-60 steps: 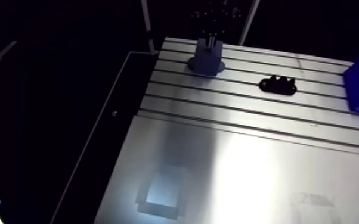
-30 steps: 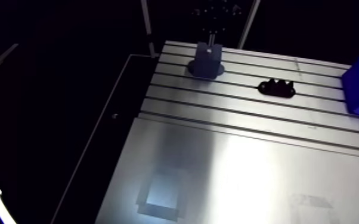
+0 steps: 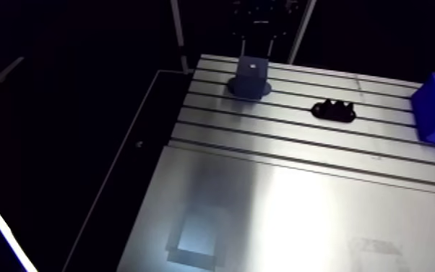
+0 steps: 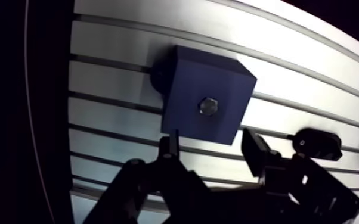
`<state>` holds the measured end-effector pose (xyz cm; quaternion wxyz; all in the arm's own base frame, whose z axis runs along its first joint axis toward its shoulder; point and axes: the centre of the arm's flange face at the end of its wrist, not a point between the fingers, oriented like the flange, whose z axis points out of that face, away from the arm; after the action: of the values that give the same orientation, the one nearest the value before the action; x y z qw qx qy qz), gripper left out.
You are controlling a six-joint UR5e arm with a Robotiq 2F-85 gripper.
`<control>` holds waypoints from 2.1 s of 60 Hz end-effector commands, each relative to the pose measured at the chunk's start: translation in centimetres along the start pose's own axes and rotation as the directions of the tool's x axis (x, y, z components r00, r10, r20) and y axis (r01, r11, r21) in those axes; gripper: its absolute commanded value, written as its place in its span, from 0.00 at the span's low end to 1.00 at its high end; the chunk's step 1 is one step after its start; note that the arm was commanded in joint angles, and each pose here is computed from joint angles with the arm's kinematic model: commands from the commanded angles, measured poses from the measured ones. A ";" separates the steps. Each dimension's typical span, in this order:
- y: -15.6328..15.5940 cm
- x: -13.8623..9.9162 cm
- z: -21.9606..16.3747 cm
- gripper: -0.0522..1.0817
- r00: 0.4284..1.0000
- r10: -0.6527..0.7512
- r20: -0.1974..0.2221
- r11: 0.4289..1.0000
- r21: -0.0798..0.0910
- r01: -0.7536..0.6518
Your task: Pick up the M10 bolt and insert it into the hex recess until seated.
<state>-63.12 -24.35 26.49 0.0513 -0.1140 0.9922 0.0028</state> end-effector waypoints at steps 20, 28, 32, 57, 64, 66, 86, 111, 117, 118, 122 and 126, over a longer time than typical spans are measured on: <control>1.8 -2.9 -9.2 0.05 0.998 0.023 0.063 1.000 0.004 -0.023; 2.5 -4.5 -12.5 0.05 0.998 0.037 0.056 0.999 0.003 -0.037; 3.6 -5.9 -14.5 0.05 0.997 0.055 0.062 0.998 0.005 -0.056; 6.0 -10.9 -20.9 0.05 0.995 0.104 -0.002 0.995 0.005 -0.104; 5.9 -13.2 -22.7 0.05 0.994 0.098 -0.040 0.995 0.001 -0.098; 5.8 -13.7 -23.0 0.05 0.995 0.091 -0.048 0.996 -0.002 -0.091; 8.8 -18.0 -21.8 0.05 0.991 0.090 -0.102 0.996 -0.007 -0.091; 8.9 -18.2 -22.1 0.05 0.992 0.087 -0.090 0.996 -0.021 -0.089; 8.9 -18.2 -22.5 0.05 0.993 0.087 -0.085 0.996 -0.020 -0.089; 9.0 -18.1 -22.6 0.05 0.993 0.087 -0.084 0.996 -0.020 -0.089; 9.0 -18.0 -22.6 0.05 0.993 0.087 -0.083 0.996 -0.019 -0.088; 9.0 -17.9 -22.5 0.05 0.993 0.088 -0.082 0.996 -0.019 -0.090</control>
<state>-49.89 -12.00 50.50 0.0077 -0.0712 0.9974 0.0113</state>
